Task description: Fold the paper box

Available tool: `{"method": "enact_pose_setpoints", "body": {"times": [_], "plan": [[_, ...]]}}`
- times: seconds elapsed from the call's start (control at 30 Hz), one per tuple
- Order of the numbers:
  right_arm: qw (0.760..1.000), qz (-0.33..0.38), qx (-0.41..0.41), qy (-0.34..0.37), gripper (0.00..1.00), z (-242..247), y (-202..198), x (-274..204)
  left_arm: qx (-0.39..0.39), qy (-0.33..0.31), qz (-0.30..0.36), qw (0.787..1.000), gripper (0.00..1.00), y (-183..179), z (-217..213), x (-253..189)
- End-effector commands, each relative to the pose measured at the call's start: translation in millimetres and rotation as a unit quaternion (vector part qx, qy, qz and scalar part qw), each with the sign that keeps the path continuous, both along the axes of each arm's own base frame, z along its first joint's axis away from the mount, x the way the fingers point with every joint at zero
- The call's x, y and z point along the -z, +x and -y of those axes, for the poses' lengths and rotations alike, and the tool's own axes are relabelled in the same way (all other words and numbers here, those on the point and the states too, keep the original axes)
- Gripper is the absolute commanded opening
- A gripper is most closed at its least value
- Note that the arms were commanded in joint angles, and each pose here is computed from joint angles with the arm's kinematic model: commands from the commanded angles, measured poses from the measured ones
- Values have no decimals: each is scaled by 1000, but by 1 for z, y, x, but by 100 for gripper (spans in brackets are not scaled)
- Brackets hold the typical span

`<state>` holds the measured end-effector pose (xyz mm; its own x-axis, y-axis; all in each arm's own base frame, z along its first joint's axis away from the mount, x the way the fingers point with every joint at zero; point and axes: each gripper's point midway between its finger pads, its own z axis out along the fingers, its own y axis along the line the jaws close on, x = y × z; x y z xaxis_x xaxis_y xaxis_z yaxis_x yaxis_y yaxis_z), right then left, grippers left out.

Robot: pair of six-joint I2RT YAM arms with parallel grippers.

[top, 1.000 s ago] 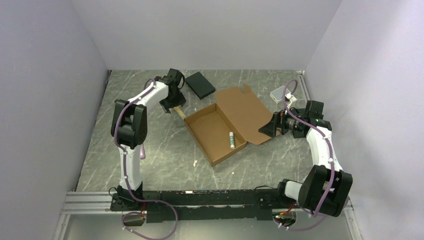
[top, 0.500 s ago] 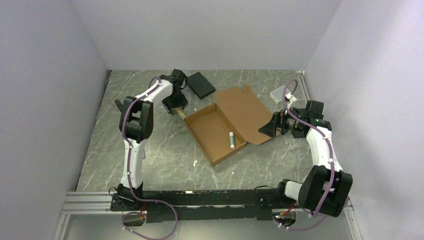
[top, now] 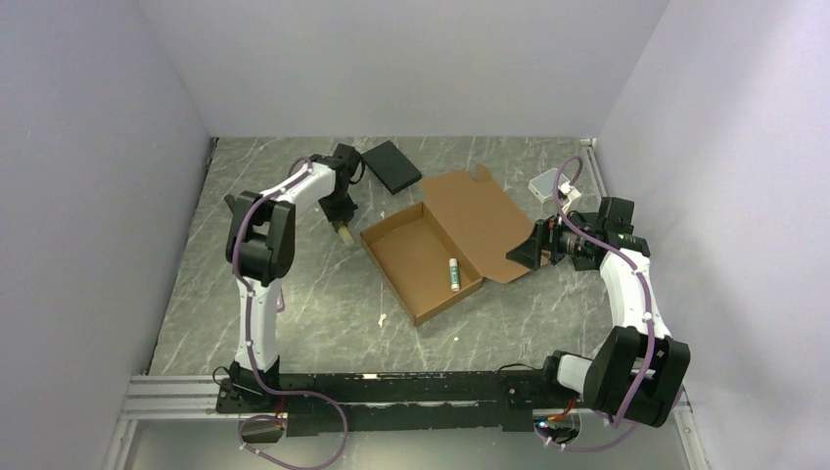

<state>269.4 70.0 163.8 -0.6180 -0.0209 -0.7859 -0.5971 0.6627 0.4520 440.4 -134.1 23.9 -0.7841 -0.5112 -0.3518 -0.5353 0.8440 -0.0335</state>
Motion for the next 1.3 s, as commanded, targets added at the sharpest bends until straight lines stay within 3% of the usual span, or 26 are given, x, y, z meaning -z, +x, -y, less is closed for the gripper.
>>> {"method": "enact_pose_setpoints", "body": {"times": [0.0, 0.13, 0.23, 0.33, 0.47, 0.53, 0.6, 0.67, 0.8, 0.87, 1.07, 1.27], "plan": [[999, 47, -11, -6, 100, 1, 5, -21, -13, 15, 45, 999, 6, -23, -20, -41], [999, 48, -12, -5, 100, 1, 5, -22, 23, -31, 112, 993, 2, -41, -15, -78], [999, 49, -13, -5, 100, 0, 5, -23, 113, -100, 158, 976, 0, -61, 7, -97], [999, 50, -13, -5, 100, 0, 4, -23, 243, -184, 223, 926, 0, -81, 43, -120], [999, 51, -14, -4, 100, 0, 4, -23, 362, -303, 303, 828, 4, -102, 91, -159], [999, 51, -14, -4, 100, 0, 4, -24, 381, -345, 288, 808, 9, -110, 105, -163], [999, 52, -14, -5, 100, 0, 4, -24, 387, -369, 267, 802, 15, -110, 119, -160], [999, 52, -14, -5, 100, 0, 4, -24, 392, -374, 244, 804, 26, -111, 134, -152], [998, 54, -13, -5, 100, 0, 3, -25, 390, -329, 199, 837, 53, -107, 147, -126], [998, 55, -12, -5, 100, 1, 3, -25, 386, -314, 201, 844, 60, -105, 146, -126], [998, 57, -14, -4, 100, 0, 3, -26, 364, -235, 229, 871, 59, -103, 115, -132], [998, 58, -15, -5, 100, 0, 2, -27, 267, -101, 230, 930, 50, -114, 41, -115]]}}
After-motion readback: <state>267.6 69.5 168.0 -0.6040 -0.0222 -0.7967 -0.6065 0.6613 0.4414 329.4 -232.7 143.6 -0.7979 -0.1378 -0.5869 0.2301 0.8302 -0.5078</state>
